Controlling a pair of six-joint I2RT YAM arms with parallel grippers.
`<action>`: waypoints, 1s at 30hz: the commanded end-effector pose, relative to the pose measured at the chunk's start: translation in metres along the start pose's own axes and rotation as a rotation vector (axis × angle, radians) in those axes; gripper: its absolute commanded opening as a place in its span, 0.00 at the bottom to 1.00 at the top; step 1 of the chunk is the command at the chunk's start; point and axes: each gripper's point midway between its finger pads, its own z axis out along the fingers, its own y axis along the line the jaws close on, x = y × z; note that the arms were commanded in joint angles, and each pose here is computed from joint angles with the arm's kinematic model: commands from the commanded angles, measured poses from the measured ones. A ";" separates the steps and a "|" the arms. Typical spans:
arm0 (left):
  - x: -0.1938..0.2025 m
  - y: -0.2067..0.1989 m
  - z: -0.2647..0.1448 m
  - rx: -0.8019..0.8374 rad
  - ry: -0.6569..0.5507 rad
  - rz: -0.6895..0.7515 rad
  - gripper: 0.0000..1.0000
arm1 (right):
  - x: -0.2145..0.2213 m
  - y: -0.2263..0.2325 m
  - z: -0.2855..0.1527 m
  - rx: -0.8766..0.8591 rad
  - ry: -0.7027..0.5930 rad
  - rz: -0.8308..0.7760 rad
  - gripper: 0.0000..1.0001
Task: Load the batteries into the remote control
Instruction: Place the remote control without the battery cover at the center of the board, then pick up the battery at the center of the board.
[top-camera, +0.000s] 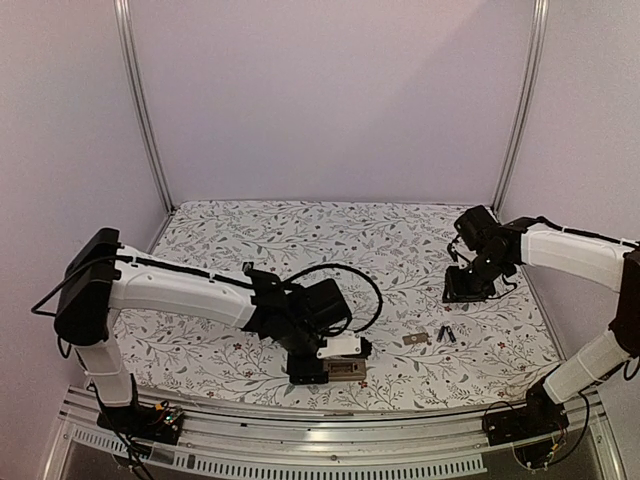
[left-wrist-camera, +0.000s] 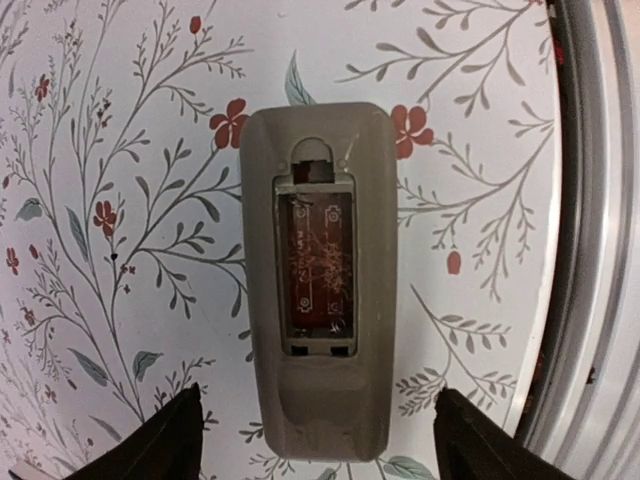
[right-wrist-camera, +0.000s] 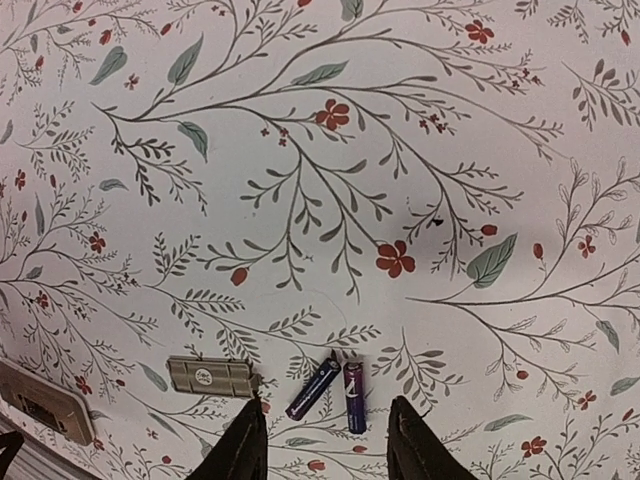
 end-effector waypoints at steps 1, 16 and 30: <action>-0.026 0.002 -0.032 -0.016 -0.106 0.021 0.80 | 0.027 -0.012 0.011 0.026 0.093 0.059 0.40; -0.063 0.067 -0.122 -0.072 -0.618 -0.368 0.84 | 0.070 -0.021 0.055 0.030 0.255 0.104 0.33; -0.056 0.077 -0.115 -0.090 -0.586 -0.365 0.84 | 0.081 -0.037 0.066 0.109 0.281 0.115 0.21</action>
